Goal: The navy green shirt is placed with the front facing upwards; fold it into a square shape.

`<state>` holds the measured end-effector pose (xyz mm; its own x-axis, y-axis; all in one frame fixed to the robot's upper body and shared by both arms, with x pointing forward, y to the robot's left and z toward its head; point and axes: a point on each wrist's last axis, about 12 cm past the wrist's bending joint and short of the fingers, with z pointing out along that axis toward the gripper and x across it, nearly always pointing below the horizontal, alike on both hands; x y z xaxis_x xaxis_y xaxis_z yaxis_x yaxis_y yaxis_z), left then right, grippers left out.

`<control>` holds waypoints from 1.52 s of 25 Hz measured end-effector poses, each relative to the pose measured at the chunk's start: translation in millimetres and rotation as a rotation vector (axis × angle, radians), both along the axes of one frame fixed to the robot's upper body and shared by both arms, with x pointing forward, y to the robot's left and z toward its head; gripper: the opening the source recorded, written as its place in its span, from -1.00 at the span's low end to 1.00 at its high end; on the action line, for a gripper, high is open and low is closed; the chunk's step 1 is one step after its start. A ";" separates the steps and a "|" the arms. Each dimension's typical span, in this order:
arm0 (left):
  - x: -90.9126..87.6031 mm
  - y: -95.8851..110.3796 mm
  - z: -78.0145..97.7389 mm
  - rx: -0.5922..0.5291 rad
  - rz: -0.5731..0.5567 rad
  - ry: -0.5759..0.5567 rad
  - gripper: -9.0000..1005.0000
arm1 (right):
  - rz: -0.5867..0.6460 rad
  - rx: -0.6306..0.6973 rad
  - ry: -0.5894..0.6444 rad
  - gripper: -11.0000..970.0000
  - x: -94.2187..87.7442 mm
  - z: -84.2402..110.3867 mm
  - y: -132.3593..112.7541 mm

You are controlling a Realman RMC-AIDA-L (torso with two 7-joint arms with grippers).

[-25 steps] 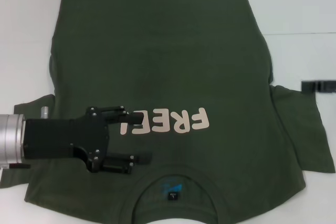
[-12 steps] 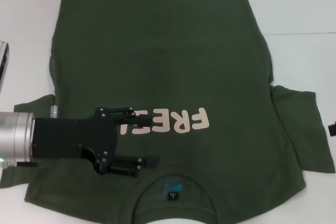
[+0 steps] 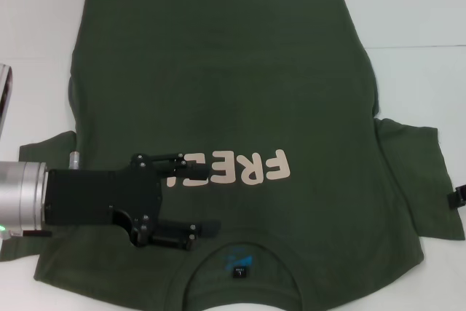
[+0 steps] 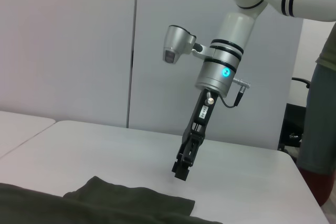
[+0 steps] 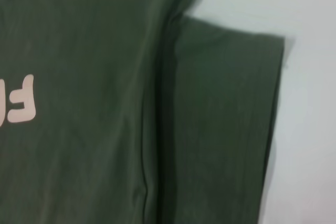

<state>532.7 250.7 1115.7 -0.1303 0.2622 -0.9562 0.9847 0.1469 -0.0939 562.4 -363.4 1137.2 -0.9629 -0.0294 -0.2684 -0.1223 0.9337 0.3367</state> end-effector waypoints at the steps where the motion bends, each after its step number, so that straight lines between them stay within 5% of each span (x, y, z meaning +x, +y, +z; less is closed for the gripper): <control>1: 0.0 0.0 -0.2 0.001 0.000 0.001 0.71 | 0.001 0.003 0.005 0.85 0.0 -1.6 0.9; 38: 0.0 -0.8 -1.5 0.004 0.005 0.001 0.71 | 0.042 -0.022 0.089 0.85 10.9 -21.5 23.8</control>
